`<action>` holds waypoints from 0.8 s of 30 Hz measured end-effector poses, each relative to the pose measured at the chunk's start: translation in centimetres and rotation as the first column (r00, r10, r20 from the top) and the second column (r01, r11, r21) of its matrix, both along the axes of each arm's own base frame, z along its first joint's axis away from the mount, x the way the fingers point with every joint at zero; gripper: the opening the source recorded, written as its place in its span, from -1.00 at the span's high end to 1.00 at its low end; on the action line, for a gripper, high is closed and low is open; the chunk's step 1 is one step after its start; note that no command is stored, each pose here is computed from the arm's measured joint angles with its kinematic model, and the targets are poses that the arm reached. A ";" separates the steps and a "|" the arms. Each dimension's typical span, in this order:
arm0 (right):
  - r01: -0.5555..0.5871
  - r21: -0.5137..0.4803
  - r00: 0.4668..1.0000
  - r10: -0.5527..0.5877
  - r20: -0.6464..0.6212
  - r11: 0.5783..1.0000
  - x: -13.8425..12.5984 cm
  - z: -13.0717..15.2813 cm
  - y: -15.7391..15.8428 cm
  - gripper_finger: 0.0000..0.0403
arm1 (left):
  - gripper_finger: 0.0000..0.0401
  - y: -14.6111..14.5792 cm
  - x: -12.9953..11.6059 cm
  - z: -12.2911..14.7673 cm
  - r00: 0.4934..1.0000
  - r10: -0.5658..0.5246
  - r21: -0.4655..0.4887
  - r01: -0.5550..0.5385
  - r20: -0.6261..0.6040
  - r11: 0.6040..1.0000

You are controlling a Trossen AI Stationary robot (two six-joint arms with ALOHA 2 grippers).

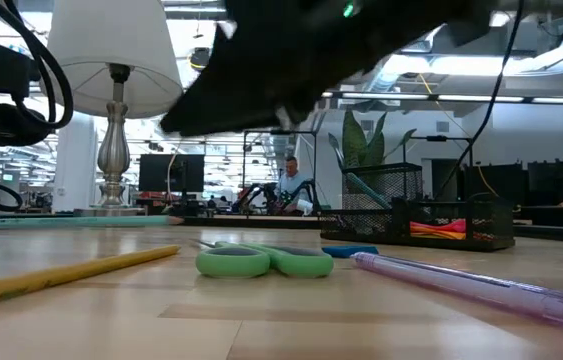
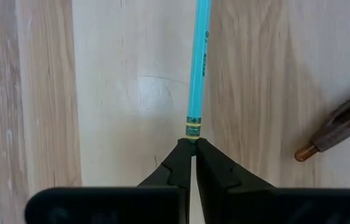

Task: Pick and place office supplies into organizer
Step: Put the blue pencil into the desk organizer

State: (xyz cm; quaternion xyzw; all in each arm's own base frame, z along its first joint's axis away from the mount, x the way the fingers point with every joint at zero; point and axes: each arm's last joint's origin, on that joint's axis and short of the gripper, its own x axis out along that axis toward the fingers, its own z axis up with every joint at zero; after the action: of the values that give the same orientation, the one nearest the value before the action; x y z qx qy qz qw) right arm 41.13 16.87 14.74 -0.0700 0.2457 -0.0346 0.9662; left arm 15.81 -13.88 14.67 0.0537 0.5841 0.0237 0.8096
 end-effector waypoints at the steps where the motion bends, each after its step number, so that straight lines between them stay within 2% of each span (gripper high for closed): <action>1: -0.007 0.003 1.000 0.007 -0.015 1.000 0.4 -0.1 -0.2 0.41 | 1.00 0.0 0.0 0.0 1.000 0.000 0.000 0.000 0.000 1.000; 5: -0.041 0.046 0.998 0.044 -0.048 0.998 2.3 0.5 -0.8 0.25 | 1.00 0.0 0.0 0.0 1.000 0.000 0.001 0.000 -0.001 1.000; 13: -0.020 0.011 0.980 0.022 -0.195 1.000 5.8 -2.5 -1.3 -0.08 | 1.00 0.0 0.0 0.1 1.000 0.001 -0.002 -0.001 0.002 1.000; 19: -0.006 -0.029 0.954 -0.003 -0.300 1.000 7.3 -3.2 -1.8 -0.06 | 1.00 0.0 0.0 0.1 1.000 0.001 -0.002 -0.001 0.002 1.000; 24: -0.032 0.013 0.946 0.034 -0.322 0.999 7.8 -3.8 -1.7 0.04 | 1.00 0.0 0.0 0.1 1.000 0.001 -0.003 -0.001 0.002 1.000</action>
State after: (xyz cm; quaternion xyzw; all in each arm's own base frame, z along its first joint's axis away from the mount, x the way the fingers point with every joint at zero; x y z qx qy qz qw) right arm 48.91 15.16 10.96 -0.0754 0.3989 -0.0055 0.9139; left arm 15.83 -13.91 14.73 0.0521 0.5833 0.0234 0.8103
